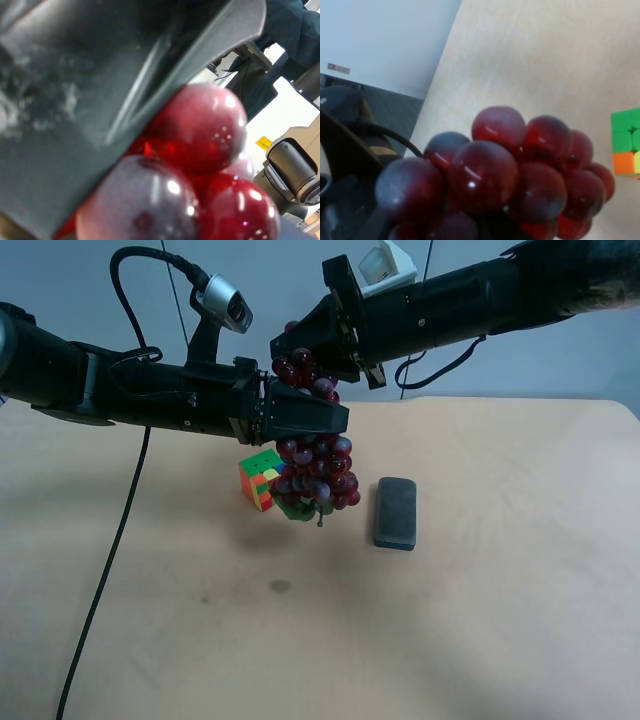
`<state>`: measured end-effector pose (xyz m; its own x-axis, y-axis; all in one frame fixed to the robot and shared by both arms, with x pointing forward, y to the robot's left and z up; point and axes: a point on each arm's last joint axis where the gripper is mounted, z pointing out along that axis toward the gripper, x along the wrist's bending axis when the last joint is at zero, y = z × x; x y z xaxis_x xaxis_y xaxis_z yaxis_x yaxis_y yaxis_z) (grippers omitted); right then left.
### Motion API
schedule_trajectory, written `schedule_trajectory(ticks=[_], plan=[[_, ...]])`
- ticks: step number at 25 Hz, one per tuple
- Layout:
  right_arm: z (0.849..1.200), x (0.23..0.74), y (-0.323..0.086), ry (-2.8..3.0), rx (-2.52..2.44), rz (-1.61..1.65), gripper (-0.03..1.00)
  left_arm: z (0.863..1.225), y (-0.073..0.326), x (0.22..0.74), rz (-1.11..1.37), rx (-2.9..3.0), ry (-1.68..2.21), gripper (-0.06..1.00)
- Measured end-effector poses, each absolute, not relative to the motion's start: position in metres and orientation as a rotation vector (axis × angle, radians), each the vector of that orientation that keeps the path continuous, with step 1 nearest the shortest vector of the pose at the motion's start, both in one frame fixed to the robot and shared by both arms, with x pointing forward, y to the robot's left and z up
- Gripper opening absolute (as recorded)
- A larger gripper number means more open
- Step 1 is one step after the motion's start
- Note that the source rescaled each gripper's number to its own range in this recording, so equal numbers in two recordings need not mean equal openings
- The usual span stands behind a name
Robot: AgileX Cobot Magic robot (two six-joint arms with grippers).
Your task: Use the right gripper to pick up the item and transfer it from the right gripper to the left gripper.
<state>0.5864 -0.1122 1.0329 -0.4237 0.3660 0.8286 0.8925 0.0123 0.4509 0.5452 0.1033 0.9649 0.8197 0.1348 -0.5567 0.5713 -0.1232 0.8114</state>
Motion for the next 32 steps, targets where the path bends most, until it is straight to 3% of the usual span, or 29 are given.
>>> schedule_trajectory(ticks=[2,5,8,22,32], plan=[[1.033,0.586,-0.112,-1.812,-1.286,-1.409,0.34,0.965,0.103,0.545,-0.41,1.677,0.556,0.01],[1.032,0.585,-0.112,-1.83,-1.273,-1.399,0.81,0.965,0.103,0.544,-0.414,1.676,0.551,0.01],[1.031,0.582,-0.113,-1.871,-1.245,-1.368,0.96,0.965,0.103,0.544,-0.414,1.676,0.551,0.01],[1.072,0.55,-0.136,-2.317,-1.204,-1.248,1.0,0.965,0.103,0.544,-0.416,1.676,0.552,0.0],[1.135,0.509,-0.187,-2.743,-1.553,-1.161,1.0,0.965,0.103,0.544,-0.431,1.671,0.57,0.0]])
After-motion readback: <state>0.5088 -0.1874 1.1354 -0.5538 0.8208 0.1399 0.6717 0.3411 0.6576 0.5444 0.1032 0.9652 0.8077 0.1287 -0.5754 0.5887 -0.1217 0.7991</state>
